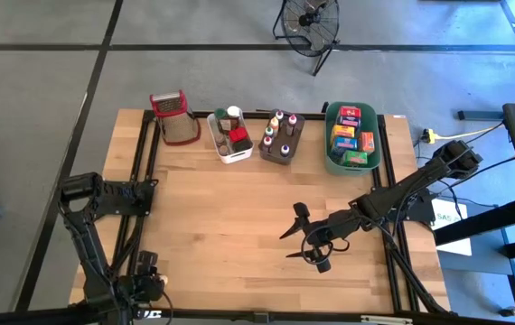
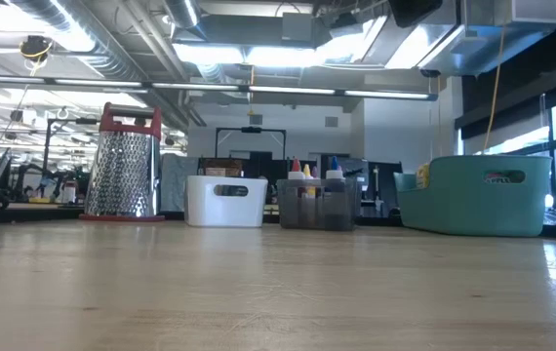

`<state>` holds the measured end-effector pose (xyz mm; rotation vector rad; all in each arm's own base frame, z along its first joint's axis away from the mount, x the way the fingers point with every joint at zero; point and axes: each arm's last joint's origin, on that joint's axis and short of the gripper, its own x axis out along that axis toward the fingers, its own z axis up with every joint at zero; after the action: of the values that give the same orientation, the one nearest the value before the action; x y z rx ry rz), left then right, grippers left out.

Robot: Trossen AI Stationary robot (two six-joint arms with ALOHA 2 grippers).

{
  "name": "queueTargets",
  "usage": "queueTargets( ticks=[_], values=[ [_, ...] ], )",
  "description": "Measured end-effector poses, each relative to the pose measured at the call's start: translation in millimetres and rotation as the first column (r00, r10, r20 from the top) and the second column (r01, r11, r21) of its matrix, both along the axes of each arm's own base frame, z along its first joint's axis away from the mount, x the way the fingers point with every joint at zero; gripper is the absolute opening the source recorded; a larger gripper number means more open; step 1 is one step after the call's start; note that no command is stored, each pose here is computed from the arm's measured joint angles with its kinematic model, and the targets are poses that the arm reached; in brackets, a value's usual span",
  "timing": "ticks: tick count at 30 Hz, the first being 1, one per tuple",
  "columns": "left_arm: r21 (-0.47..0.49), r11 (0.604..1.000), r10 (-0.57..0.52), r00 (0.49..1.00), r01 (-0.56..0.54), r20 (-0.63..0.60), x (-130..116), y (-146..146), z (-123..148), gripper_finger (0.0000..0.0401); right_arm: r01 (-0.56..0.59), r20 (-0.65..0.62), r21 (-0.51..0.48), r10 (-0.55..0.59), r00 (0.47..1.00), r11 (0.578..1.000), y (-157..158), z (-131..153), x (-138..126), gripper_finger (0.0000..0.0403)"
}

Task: Pick & Place Kitchen Items
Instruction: Put the yellow coloring bottle into the black transparent bin

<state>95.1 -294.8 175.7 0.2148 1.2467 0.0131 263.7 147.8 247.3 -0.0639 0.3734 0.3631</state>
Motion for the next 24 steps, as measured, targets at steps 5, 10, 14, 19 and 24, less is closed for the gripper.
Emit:
queueTargets(
  ticks=[5, 10, 14, 19, 24],
  values=[
    [0.005, 1.0, -0.011, 1.0, 0.011, -0.002, 1, 0, 0, 0.0145, 0.0, 0.0, 0.0, 0.0, 1.0, 1.0, 0, 0, 0, 0.0245],
    [0.002, 1.0, -0.004, 1.0, 0.004, 0.0, 1, 0, 0, 0.0145, 0.0, 0.015, 0.008, 0.0, 1.0, 1.0, 0, 1, 1, 0.0245],
    [-0.025, 1.0, -0.003, 1.0, 0.003, 0.007, 1, 2, 8, 0.0145, 0.015, 0.046, 0.081, -0.019, 0.999, 0.997, 1, 7, 2, 0.0245],
    [-0.098, 0.995, 0.001, 0.997, 0.007, 0.079, 3, 10, 35, 0.0145, 0.048, 0.046, 0.221, -0.06, 0.997, 0.974, 2, 12, 3, 0.0246],
    [-0.126, 0.984, -0.096, 0.97, 0.126, 0.224, 14, 21, 67, 0.0146, 0.052, 0.058, 0.267, -0.07, 0.996, 0.962, 2, 15, 4, 0.0246]
  ],
)
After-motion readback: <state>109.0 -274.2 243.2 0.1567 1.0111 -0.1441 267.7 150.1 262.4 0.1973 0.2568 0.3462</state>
